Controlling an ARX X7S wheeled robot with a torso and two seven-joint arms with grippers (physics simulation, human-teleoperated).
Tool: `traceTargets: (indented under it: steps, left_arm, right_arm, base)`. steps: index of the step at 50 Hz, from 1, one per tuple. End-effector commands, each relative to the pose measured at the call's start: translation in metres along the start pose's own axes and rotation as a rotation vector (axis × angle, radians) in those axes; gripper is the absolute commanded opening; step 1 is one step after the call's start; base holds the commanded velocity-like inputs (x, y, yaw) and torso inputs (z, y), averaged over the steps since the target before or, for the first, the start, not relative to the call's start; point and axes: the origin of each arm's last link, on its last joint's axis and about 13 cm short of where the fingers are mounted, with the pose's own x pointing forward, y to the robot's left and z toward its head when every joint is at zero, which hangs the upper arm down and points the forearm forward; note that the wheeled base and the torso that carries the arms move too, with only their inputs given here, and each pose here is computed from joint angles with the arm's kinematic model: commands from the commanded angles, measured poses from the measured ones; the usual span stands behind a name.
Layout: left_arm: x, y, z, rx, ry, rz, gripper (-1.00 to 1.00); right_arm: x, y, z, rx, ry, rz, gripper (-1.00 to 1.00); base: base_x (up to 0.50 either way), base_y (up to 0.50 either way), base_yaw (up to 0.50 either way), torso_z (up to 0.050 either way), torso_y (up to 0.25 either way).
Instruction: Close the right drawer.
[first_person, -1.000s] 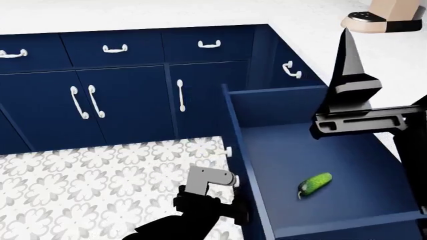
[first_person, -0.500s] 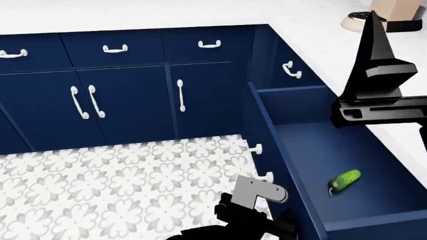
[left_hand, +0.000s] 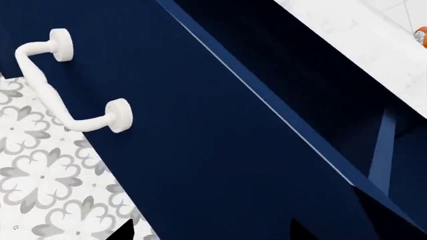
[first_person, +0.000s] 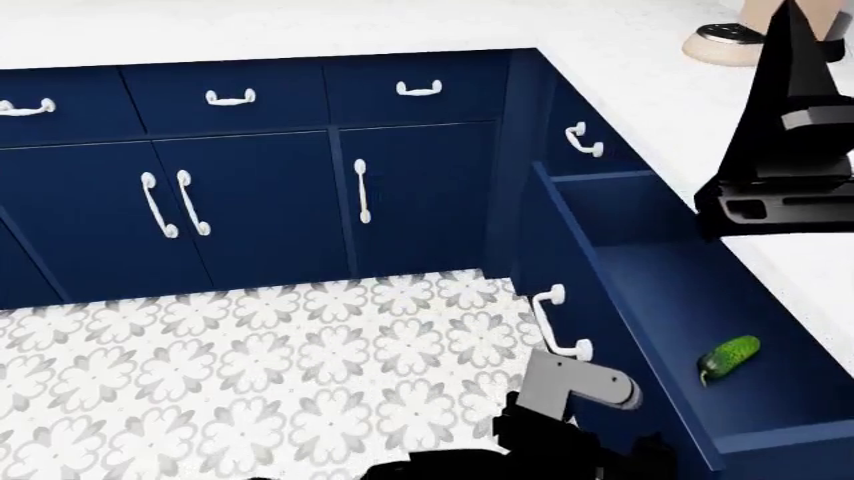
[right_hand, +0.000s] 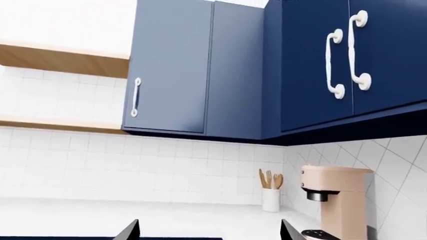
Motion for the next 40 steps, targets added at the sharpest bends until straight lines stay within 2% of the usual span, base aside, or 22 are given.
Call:
traceTargets:
  steps: [1, 13, 16, 17, 19, 21, 22, 24, 27, 32, 33, 40]
  left_arm:
    - [0.003, 0.002, -0.002, -0.028, 0.025, -0.030, 1.00]
    - [0.002, -0.001, 0.003, -0.049, 0.022, -0.064, 1.00]
    - [0.001, -0.003, 0.007, -0.025, 0.008, -0.063, 1.00]
    - [-0.003, -0.010, -0.001, -0.014, -0.003, -0.055, 1.00]
    - [-0.008, -0.019, 0.000, 0.008, -0.024, -0.045, 1.00]
    - [-0.013, -0.021, 0.001, 0.035, -0.044, -0.042, 1.00]
    - [-0.020, -0.015, 0.001, 0.066, -0.053, -0.026, 1.00]
    - [-0.029, -0.010, 0.003, 0.074, -0.060, -0.012, 1.00]
    - [-0.057, -0.001, 0.015, 0.112, -0.092, 0.051, 1.00]
    - [-0.080, 0.011, 0.026, 0.146, -0.148, 0.106, 1.00]
    - [-0.085, 0.015, 0.027, 0.182, -0.166, 0.130, 1.00]
    - [-0.111, 0.029, 0.041, 0.221, -0.222, 0.199, 1.00]
  right_arm:
    - [0.000, -0.003, 0.004, 0.007, -0.008, -0.011, 1.00]
    - [0.000, -0.006, 0.007, 0.015, -0.014, -0.023, 1.00]
    - [0.001, -0.006, 0.006, 0.014, -0.014, -0.024, 1.00]
    - [0.001, -0.006, 0.006, 0.012, -0.013, -0.023, 1.00]
    - [0.001, -0.006, 0.006, 0.010, -0.013, -0.022, 1.00]
    - [0.001, -0.005, 0.006, 0.009, -0.013, -0.022, 1.00]
    - [0.001, -0.005, 0.006, 0.008, -0.014, -0.020, 1.00]
    - [0.001, -0.005, 0.006, 0.007, -0.014, -0.020, 1.00]
    - [0.000, -0.003, 0.005, 0.003, -0.011, -0.016, 1.00]
    - [0.000, -0.002, 0.003, -0.001, -0.006, -0.012, 1.00]
    - [0.000, -0.002, 0.002, -0.002, -0.006, -0.013, 1.00]
    - [-0.001, -0.001, 0.000, -0.008, -0.001, -0.011, 1.00]
  base:
    - [0.00, 0.00, 0.00, 0.000, 0.000]
    - [0.00, 0.00, 0.00, 0.000, 0.000]
    - [0.00, 0.00, 0.00, 0.000, 0.000]
    - [0.00, 0.00, 0.00, 0.000, 0.000]
    - [0.00, 0.00, 0.00, 0.000, 0.000]
    - [0.00, 0.00, 0.00, 0.000, 0.000]
    - [0.00, 0.00, 0.00, 0.000, 0.000]
    - [0.00, 0.00, 0.00, 0.000, 0.000]
    - [0.00, 0.00, 0.00, 0.000, 0.000]
    - [0.00, 0.00, 0.00, 0.000, 0.000]
    - [0.00, 0.00, 0.00, 0.000, 0.000]
    - [0.00, 0.00, 0.00, 0.000, 0.000]
